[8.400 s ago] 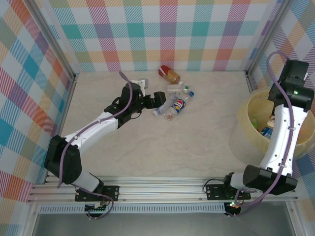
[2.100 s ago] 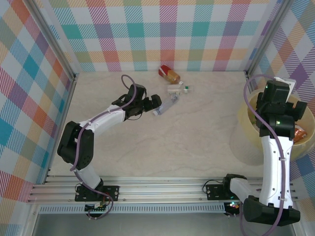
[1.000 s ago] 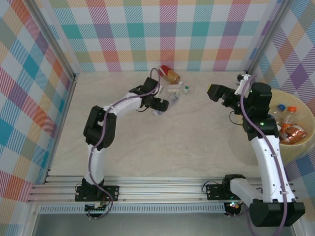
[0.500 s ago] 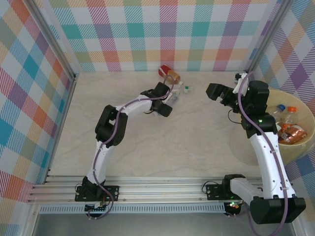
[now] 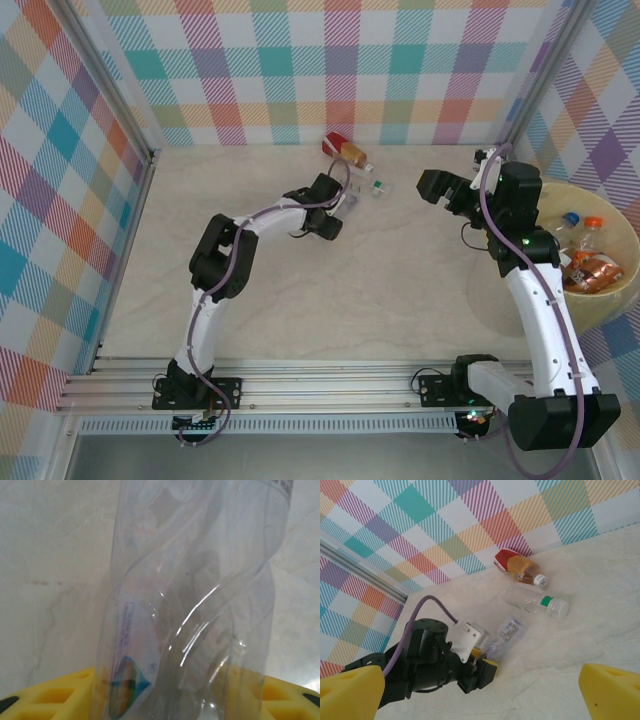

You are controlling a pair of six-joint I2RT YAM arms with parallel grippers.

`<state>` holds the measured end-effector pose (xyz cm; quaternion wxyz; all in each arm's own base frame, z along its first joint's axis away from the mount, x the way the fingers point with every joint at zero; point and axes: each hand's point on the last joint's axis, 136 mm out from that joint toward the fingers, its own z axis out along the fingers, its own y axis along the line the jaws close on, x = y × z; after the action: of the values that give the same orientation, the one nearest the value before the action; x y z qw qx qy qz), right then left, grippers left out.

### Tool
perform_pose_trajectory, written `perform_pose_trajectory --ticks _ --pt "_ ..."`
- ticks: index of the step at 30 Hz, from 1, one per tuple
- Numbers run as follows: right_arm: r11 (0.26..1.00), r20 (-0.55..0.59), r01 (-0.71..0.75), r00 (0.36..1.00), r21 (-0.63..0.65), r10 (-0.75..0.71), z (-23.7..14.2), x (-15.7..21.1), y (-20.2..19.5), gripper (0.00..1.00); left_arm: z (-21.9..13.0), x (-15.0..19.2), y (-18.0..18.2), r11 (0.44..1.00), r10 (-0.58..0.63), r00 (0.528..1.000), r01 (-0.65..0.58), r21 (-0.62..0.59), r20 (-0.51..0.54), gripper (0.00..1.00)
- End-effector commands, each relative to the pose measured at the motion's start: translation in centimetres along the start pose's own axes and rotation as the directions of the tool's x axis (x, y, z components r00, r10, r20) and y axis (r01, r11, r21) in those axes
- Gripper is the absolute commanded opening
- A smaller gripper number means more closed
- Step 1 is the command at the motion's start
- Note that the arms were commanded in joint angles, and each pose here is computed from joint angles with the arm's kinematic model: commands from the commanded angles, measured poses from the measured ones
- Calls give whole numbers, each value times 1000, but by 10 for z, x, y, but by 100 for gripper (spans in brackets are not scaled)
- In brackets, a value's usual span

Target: Put the plastic bottles in the bin

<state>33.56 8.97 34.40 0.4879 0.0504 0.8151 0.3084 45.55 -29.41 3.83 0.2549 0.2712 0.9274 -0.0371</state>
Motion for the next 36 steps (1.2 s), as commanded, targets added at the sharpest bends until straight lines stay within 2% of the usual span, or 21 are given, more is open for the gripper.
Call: perform_pose_trajectory --ticks 1,6,9,12,17,20,23,29,36 --pt "1000 17 -26 1000 -2 26 2 -3 1 100 -48 -29 -12 991 -105 987 94 90 123 44" --pt "989 6 -148 989 -26 148 17 2 -5 100 -90 -40 -39 928 -278 939 207 311 202 42" --pt "971 -42 -209 978 -115 206 30 9 5 100 -121 -45 -52 864 -364 901 232 447 236 41" --pt "946 -112 -234 971 -223 214 41 15 23 100 -158 -54 -72 757 -406 886 189 626 224 40" --pt "919 -164 -221 971 -325 176 53 22 52 100 -216 -69 -97 590 -451 862 91 802 234 40" --pt "905 -181 -236 967 -354 181 60 25 61 100 -244 -75 -106 503 -471 849 35 863 240 40" --pt "890 -187 -237 966 -390 176 65 24 70 100 -263 -79 -108 452 -496 830 -4 892 255 40" --pt "869 -181 -203 974 -451 134 73 20 87 100 -285 -74 -122 378 -460 849 -79 922 262 40" --pt "808 -187 -156 981 -568 57 69 19 115 95 -294 -72 -128 370 -438 856 -105 923 273 41"
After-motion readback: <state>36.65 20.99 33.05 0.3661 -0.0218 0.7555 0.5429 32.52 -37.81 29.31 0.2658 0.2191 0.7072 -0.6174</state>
